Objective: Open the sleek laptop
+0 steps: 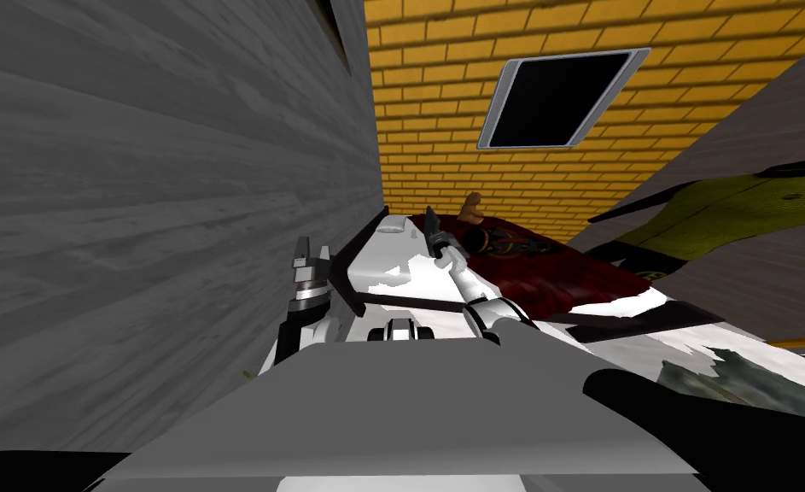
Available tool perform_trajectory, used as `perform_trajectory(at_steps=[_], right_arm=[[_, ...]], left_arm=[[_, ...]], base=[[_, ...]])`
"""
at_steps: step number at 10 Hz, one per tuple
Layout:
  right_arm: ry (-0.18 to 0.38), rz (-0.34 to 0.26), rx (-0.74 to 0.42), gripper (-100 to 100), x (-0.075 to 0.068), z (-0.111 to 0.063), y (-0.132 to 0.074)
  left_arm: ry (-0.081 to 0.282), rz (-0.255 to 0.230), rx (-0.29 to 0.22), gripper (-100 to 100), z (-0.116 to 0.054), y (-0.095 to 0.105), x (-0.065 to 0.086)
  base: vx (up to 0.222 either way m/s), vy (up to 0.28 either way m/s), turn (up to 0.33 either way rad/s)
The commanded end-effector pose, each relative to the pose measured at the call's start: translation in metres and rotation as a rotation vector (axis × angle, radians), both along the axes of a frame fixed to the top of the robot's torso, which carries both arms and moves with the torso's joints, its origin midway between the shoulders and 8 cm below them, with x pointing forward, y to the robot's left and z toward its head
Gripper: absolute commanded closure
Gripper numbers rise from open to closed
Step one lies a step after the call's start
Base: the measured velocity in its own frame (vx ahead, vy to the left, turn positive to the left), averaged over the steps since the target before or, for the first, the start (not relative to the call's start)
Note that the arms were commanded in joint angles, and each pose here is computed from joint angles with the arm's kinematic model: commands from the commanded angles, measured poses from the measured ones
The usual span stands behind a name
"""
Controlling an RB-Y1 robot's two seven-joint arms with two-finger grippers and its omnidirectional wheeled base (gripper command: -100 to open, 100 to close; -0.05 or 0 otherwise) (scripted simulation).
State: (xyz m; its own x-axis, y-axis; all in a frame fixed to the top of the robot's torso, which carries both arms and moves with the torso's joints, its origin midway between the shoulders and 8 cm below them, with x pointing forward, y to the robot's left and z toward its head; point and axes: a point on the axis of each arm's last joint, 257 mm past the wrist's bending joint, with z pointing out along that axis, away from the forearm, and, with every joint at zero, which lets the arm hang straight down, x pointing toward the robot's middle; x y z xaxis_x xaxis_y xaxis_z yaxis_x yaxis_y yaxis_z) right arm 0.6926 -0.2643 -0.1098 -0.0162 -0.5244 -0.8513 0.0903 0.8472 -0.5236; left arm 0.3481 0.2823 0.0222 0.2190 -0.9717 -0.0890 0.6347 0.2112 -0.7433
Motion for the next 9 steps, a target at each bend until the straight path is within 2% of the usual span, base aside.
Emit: perform_trajectory(at_steps=[1, 2, 3, 4, 5, 6, 7, 8, 9], right_arm=[[-0.005, -0.03, 0.041, 100, 0.001, -0.002, -0.031], [-0.008, -0.029, 0.069, 100, 0.001, -0.002, -0.031], [-0.011, -0.049, 0.083, 100, 0.0, -0.003, -0.051], [-0.013, -0.048, 0.106, 100, 0.0, -0.003, -0.051], [-0.017, -0.066, 0.121, 100, 0.0, -0.003, -0.071], [-0.02, -0.066, 0.144, 100, 0.0, -0.003, -0.071], [-0.023, -0.084, 0.158, 100, -0.002, -0.004, -0.09], [-0.026, -0.083, 0.182, 100, -0.002, -0.004, -0.09], [-0.03, -0.101, 0.197, 100, -0.003, -0.004, -0.109]], left_arm=[[0.0, 0.0, 0.0, 0, 0.0, 0.0, 0.0], [0.0, 0.0, 0.0, 0, 0.0, 0.0, 0.0], [0.0, 0.0, 0.0, 0, 0.0, 0.0, 0.0], [0.0, 0.0, 0.0, 0, 0.0, 0.0, 0.0], [0.0, 0.0, 0.0, 0, 0.0, 0.0, 0.0], [0.0, 0.0, 0.0, 0, 0.0, 0.0, 0.0], [0.0, 0.0, 0.0, 0, 0.0, 0.0, 0.0], [0.0, 0.0, 0.0, 0, 0.0, 0.0, 0.0], [0.0, 0.0, 0.0, 0, 0.0, 0.0, 0.0]], base=[[-0.019, -0.006, 0.112], [-0.02, -0.008, 0.067], [-0.02, -0.007, 0.131], [-0.02, -0.007, 0.063], [-0.024, -0.005, 0.109], [-0.02, -0.011, 0.058], [-0.02, -0.013, 0.126], [-0.016, -0.011, 0.062], [-0.02, -0.005, 0.105]])
